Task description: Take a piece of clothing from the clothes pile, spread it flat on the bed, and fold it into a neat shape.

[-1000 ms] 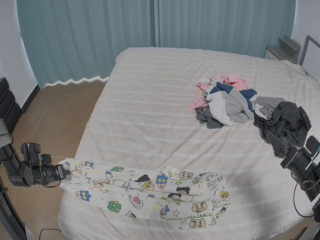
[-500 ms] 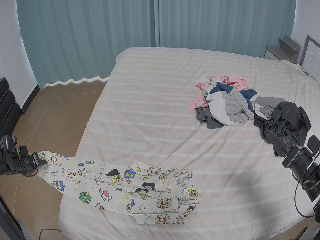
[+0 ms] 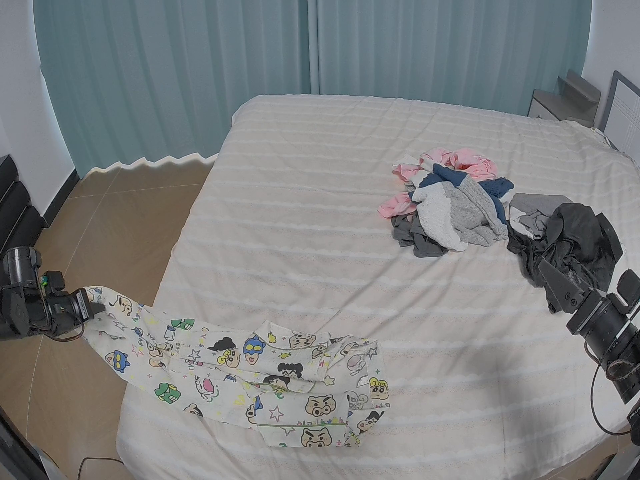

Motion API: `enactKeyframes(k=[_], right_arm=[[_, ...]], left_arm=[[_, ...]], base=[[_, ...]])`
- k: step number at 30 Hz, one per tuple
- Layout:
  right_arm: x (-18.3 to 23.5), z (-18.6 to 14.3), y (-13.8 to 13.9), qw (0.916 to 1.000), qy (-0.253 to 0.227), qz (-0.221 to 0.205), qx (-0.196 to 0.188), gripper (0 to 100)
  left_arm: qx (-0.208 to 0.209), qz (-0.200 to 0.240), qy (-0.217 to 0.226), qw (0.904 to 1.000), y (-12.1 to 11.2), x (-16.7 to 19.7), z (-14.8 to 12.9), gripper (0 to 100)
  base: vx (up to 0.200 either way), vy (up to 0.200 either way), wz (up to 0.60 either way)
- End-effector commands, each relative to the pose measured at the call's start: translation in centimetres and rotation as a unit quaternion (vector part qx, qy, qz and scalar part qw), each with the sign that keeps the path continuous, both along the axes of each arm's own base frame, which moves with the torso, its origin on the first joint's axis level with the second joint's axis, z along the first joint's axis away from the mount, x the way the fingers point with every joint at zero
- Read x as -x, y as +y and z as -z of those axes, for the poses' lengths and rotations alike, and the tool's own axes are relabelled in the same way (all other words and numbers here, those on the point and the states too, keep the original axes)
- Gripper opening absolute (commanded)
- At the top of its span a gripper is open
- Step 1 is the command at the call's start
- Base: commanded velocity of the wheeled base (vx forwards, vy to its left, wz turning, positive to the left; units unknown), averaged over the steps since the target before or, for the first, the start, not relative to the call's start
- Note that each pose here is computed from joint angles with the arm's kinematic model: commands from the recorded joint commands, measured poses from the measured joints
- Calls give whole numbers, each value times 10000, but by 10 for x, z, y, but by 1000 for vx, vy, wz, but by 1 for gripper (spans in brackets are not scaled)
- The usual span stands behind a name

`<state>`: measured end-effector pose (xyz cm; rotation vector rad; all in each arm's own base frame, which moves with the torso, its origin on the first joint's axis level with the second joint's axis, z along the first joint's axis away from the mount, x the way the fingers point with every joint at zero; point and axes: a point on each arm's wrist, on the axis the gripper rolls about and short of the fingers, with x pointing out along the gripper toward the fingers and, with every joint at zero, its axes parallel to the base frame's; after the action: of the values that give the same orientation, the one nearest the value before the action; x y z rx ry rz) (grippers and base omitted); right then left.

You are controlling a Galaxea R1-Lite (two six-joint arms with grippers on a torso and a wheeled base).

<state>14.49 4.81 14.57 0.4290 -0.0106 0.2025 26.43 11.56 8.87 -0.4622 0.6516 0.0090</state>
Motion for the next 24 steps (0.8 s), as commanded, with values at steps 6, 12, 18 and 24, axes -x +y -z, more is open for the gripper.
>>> enactKeyframes(k=[6, 12, 18, 24], right_arm=[[2, 5, -1, 9999, 119, -20, -20, 100], [2, 5, -1, 9999, 119, -20, -20, 100], [2, 5, -1, 9999, 130, -20, -40, 100], [2, 8, -1, 9996, 297, -27, 19, 100]], left_arm=[[-460, 849, -387, 9946, -105, 22, -49, 0], [-718, 1372, -344, 9873, -172, 27, -54, 0], [-618, 1528, -188, 9861, -227, 17, -45, 0], [-360, 1847, -25, 9821, -274, 20, -22, 0]], base=[[0, 0, 0], [0, 0, 0], [0, 0, 0], [0, 0, 0]])
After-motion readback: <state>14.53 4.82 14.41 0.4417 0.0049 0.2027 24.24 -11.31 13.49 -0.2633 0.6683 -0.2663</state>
